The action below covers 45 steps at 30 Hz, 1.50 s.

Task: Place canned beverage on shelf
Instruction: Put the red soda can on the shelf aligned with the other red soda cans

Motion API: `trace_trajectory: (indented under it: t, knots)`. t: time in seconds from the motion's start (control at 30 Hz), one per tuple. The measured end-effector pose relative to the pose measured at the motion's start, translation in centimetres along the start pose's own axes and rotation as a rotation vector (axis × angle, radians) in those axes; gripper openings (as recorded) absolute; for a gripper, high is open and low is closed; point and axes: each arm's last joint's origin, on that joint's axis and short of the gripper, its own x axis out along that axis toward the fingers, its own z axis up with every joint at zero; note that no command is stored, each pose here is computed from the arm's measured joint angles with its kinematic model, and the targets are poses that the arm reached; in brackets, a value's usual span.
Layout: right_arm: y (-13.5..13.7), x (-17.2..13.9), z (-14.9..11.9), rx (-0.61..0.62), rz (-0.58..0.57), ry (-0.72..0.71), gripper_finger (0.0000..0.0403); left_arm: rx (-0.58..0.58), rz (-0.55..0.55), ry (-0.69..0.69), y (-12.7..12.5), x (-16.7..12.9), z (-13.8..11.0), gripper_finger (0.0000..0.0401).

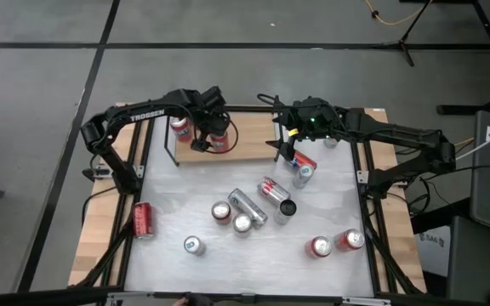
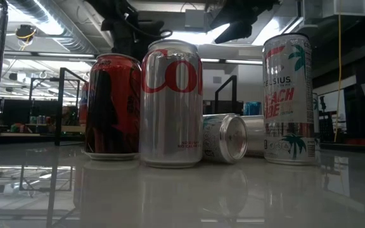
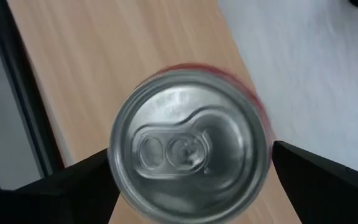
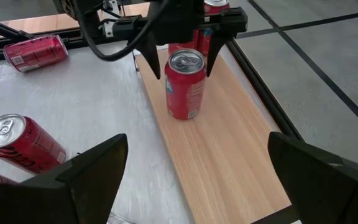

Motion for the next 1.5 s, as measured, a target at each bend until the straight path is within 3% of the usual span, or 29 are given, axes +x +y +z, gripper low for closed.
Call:
trace_trajectory:
  t: [0.47, 0.63, 0.87, 1.03, 1.3, 1.5]
  knots:
    - [0.0, 0.0, 0.0, 0.0, 0.0, 0.0, 0.0379, 0.047, 0.025, 0.034, -1.2, 0.2, 1.3, 0.0385]
    - [0.0, 0.0, 0.0, 0.0, 0.0, 0.0, 0.0379, -0.035, 0.028, 0.035, -1.4, 0.3, 1.6, 0.0378]
    - [0.0, 0.0, 0.0, 0.0, 0.0, 0.0, 0.0379, -0.171, 0.037, 0.041, -1.4, 0.3, 1.6, 0.0324]
    - [0.0, 0.0, 0.0, 0.0, 0.0, 0.0, 0.0379, -0.385, 0.11, 0.085, -1.3, 0.2, 1.4, 0.0286]
    - [0.0, 0.0, 0.0, 0.0, 0.0, 0.0, 0.0379, -0.961, 0.275, 0.105, -1.1, 0.1, 1.0, 0.029]
    - [0.0, 0.0, 0.0, 0.0, 0.0, 0.0, 0.0379, -1.19, 0.311, 0.078, -1.0, 0.1, 1.0, 0.0292]
